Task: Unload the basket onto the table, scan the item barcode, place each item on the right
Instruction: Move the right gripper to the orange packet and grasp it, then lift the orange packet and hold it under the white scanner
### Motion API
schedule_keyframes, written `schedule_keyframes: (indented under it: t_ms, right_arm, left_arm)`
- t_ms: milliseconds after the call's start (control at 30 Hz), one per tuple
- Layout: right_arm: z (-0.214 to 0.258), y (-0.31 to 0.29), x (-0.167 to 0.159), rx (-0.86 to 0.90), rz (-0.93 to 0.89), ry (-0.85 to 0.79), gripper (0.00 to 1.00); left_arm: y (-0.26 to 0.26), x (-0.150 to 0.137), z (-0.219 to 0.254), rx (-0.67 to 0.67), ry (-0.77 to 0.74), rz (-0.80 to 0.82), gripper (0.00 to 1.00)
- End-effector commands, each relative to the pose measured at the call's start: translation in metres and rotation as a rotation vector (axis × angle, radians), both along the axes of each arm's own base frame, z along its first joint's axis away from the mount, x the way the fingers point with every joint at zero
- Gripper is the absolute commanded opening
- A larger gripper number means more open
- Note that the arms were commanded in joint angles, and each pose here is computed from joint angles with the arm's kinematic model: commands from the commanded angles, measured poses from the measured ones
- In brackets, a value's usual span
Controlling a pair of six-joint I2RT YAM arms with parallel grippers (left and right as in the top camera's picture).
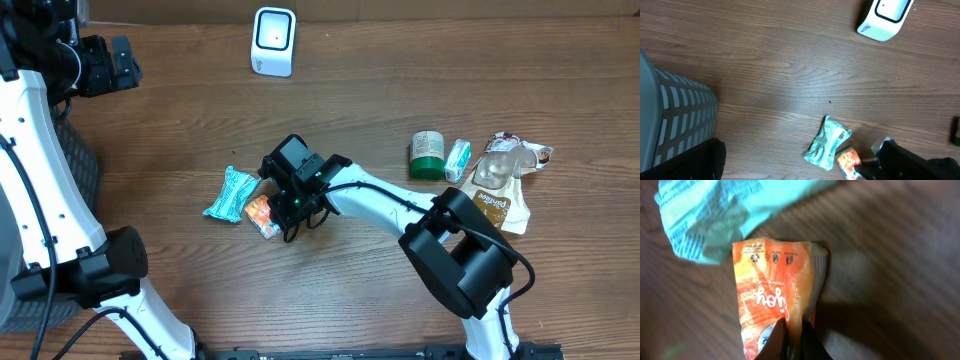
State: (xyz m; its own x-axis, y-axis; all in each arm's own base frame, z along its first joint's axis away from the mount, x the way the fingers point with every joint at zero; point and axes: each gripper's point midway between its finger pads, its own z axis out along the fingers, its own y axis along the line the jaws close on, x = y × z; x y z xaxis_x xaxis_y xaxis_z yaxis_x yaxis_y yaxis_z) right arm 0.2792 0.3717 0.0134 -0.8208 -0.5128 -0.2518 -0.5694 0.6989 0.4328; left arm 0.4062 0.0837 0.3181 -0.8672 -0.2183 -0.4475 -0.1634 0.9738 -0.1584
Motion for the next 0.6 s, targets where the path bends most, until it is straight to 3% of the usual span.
schedule_keyframes:
  t_ms: [0, 167, 433, 567]
  right_arm:
    - [0.026, 0.002, 0.006, 0.099, -0.011, 0.073, 0.04]
    - [0.086, 0.001, 0.006, 0.332, 0.017, 0.192, 0.04]
    - [0.234, -0.046, 0.010, 0.866, 0.159, 0.312, 0.04]
    - [0.267, -0.072, 0.015, 1.004, 0.200, 0.366, 0.04]
  left_arm:
    - [-0.002, -0.002, 0.009, 0.013, -0.028, -0.014, 1.00]
    - [-0.002, -0.002, 0.009, 0.013, -0.028, -0.014, 1.00]
    - [-0.002, -0.002, 0.009, 0.013, -0.028, -0.014, 1.00]
    - [-0.002, -0.002, 0.009, 0.013, -0.028, -0.014, 1.00]
